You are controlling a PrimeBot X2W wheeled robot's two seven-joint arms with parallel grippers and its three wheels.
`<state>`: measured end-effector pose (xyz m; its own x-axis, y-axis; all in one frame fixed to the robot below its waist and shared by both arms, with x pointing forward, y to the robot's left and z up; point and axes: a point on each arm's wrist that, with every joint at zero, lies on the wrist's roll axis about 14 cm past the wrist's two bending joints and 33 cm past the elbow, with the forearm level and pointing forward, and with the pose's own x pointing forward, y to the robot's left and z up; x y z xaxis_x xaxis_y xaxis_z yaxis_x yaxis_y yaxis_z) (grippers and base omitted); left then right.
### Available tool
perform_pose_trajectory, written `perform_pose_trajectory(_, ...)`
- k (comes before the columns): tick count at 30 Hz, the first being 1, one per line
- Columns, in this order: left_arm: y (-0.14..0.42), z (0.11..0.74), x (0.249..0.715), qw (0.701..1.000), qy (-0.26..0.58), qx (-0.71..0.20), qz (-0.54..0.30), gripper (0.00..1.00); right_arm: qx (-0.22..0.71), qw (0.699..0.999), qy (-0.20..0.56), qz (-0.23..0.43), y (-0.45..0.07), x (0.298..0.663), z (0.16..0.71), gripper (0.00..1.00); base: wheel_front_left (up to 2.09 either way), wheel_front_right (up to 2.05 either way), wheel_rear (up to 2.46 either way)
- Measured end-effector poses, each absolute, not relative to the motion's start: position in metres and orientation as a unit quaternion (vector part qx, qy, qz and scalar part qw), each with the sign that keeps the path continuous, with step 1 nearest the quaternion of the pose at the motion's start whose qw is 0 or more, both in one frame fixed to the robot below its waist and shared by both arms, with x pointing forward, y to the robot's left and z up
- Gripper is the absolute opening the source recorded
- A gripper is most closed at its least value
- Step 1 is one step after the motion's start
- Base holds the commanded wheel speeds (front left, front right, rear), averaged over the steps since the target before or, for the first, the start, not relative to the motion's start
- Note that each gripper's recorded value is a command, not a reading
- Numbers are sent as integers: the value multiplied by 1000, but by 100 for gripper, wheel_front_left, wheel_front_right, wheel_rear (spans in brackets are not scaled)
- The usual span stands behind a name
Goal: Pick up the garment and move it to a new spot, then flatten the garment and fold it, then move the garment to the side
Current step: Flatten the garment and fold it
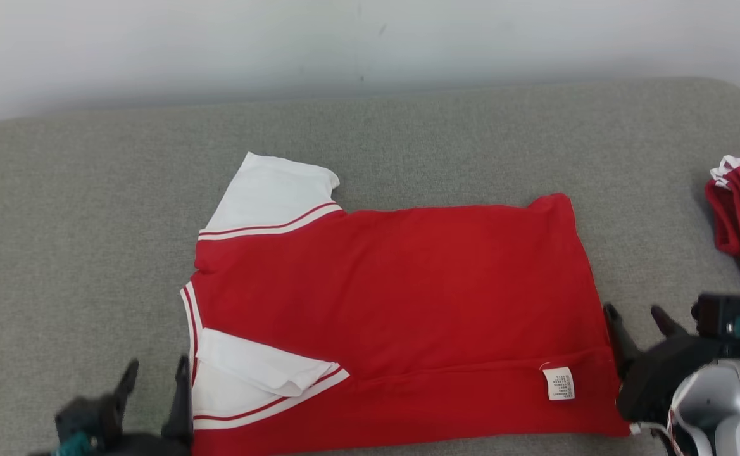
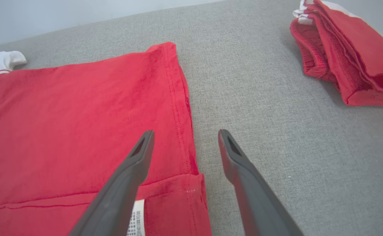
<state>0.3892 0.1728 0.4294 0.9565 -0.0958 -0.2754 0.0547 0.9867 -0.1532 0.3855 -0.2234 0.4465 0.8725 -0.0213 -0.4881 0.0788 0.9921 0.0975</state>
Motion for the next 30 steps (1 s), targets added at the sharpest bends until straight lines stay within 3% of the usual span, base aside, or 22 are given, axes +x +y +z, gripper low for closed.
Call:
perform_pose_trajectory(7, 162, 460, 447, 988, 109, -78, -81, 100, 54, 959, 278, -22, -230, 424, 451, 100, 0, 0, 0)
perform_pose_trajectory(20, 135, 458, 569, 977, 149, -77, -132, 100, 30, 958, 284, 16, -216, 526, 460, 100, 0, 0, 0)
perform_pose_trajectory(30, 117, 411, 620, 965, 210, -33, -153, 100, 7, 947, 319, 18, -225, 549, 422, 100, 0, 0, 0)
